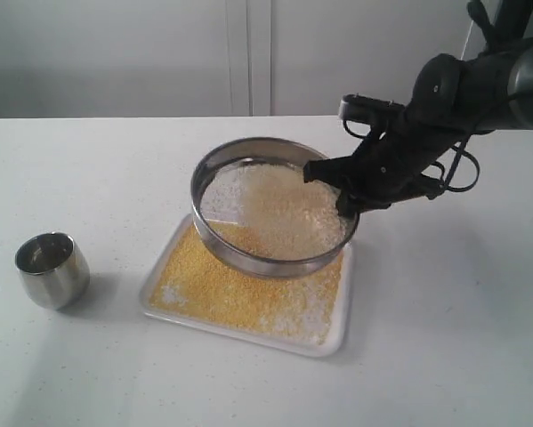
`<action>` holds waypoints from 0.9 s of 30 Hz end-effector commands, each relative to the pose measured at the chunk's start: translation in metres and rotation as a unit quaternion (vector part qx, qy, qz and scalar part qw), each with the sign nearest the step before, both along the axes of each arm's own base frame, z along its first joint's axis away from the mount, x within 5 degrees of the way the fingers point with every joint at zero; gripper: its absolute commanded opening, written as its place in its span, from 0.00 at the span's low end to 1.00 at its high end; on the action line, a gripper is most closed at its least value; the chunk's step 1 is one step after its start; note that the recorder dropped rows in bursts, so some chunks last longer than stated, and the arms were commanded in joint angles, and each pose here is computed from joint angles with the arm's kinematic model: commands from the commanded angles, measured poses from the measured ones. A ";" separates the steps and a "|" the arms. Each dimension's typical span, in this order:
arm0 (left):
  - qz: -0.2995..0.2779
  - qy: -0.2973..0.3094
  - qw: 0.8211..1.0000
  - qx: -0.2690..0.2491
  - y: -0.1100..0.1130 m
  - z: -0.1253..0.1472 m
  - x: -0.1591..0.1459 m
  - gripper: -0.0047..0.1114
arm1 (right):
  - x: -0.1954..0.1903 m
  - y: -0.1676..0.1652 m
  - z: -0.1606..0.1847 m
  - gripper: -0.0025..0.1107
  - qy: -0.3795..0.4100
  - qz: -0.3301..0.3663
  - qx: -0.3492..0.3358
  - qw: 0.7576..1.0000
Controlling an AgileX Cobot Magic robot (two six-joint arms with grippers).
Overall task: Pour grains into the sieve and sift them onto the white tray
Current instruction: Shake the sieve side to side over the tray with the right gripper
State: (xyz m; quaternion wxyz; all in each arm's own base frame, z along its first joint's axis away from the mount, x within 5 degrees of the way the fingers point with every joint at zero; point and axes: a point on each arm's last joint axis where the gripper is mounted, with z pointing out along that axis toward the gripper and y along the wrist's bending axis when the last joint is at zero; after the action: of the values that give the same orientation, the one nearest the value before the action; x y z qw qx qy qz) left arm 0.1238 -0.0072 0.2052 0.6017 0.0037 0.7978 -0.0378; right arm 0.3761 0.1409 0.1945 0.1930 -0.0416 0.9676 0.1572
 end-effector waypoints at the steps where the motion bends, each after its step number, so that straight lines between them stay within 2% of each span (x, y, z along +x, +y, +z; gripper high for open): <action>1: 0.001 -0.003 1.000 -0.002 0.000 -0.001 -0.001 0.04 | -0.017 0.015 0.007 0.02 0.024 0.131 -0.049 0.990; 3: 0.001 -0.003 1.000 -0.002 0.000 -0.001 -0.001 0.04 | -0.015 0.007 0.005 0.02 0.033 0.095 -0.080 0.992; 4: 0.001 -0.003 1.000 -0.002 0.000 -0.001 -0.001 0.04 | -0.010 0.003 0.006 0.02 0.018 0.047 -0.080 0.996; 6: 0.001 -0.003 1.000 -0.002 0.000 -0.001 -0.001 0.04 | 0.001 0.004 0.011 0.02 -0.015 -0.044 -0.032 0.998; 7: 0.001 -0.003 1.000 -0.002 0.000 -0.001 -0.001 0.04 | 0.002 0.009 0.014 0.02 -0.026 -0.049 -0.013 0.998; 8: 0.001 -0.003 1.000 -0.002 0.000 -0.001 -0.001 0.04 | 0.001 0.018 0.016 0.02 -0.029 -0.035 0.002 0.999; 9: 0.001 -0.003 1.000 -0.002 0.000 -0.001 -0.001 0.04 | -0.004 0.026 0.017 0.02 -0.023 0.009 -0.004 1.000; 11: 0.001 -0.003 1.000 -0.002 0.000 -0.001 -0.001 0.04 | -0.017 0.031 0.014 0.02 0.007 0.110 -0.052 0.993; 12: 0.001 -0.003 1.000 -0.002 0.000 -0.001 -0.001 0.04 | -0.022 0.027 0.011 0.02 0.032 0.132 -0.081 0.987; 13: 0.001 -0.003 1.000 -0.002 0.000 -0.001 -0.001 0.04 | -0.025 0.022 0.008 0.02 0.052 0.128 -0.100 0.985; 15: 0.001 -0.003 1.000 -0.002 0.000 -0.001 -0.001 0.04 | -0.017 0.009 0.007 0.02 0.038 0.055 -0.118 0.991; 17: 0.001 -0.003 1.000 -0.002 0.000 -0.001 -0.001 0.04 | -0.005 0.008 0.010 0.02 -0.001 -0.028 -0.077 0.997; 19: 0.001 -0.003 1.000 -0.002 0.000 -0.001 -0.001 0.04 | 0.004 0.017 0.013 0.02 -0.019 -0.060 -0.016 0.998; 21: 0.001 -0.003 1.000 -0.002 0.000 -0.001 -0.001 0.04 | -0.001 0.030 0.014 0.02 0.005 -0.008 0.004 1.000; 23: 0.001 -0.003 1.000 -0.002 0.000 -0.001 -0.001 0.04 | -0.012 0.027 0.010 0.02 0.048 0.080 -0.038 0.995; 24: 0.001 -0.003 1.000 -0.002 0.000 -0.001 -0.001 0.04 | -0.017 0.021 0.007 0.02 0.074 0.093 -0.065 0.991; 25: 0.001 -0.003 1.000 -0.002 0.000 -0.001 -0.001 0.04 | -0.018 0.014 0.004 0.02 0.085 0.090 -0.089 0.988; 27: 0.001 -0.003 1.000 -0.002 0.000 -0.001 -0.001 0.04 | -0.010 -0.001 0.001 0.02 0.069 0.018 -0.114 0.991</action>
State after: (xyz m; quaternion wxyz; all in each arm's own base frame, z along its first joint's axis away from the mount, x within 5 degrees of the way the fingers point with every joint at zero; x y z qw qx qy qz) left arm 0.1238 -0.0072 0.2052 0.6017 0.0037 0.7978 -0.0378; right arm 0.3610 0.1597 0.1967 0.1085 -0.1087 0.9836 0.0950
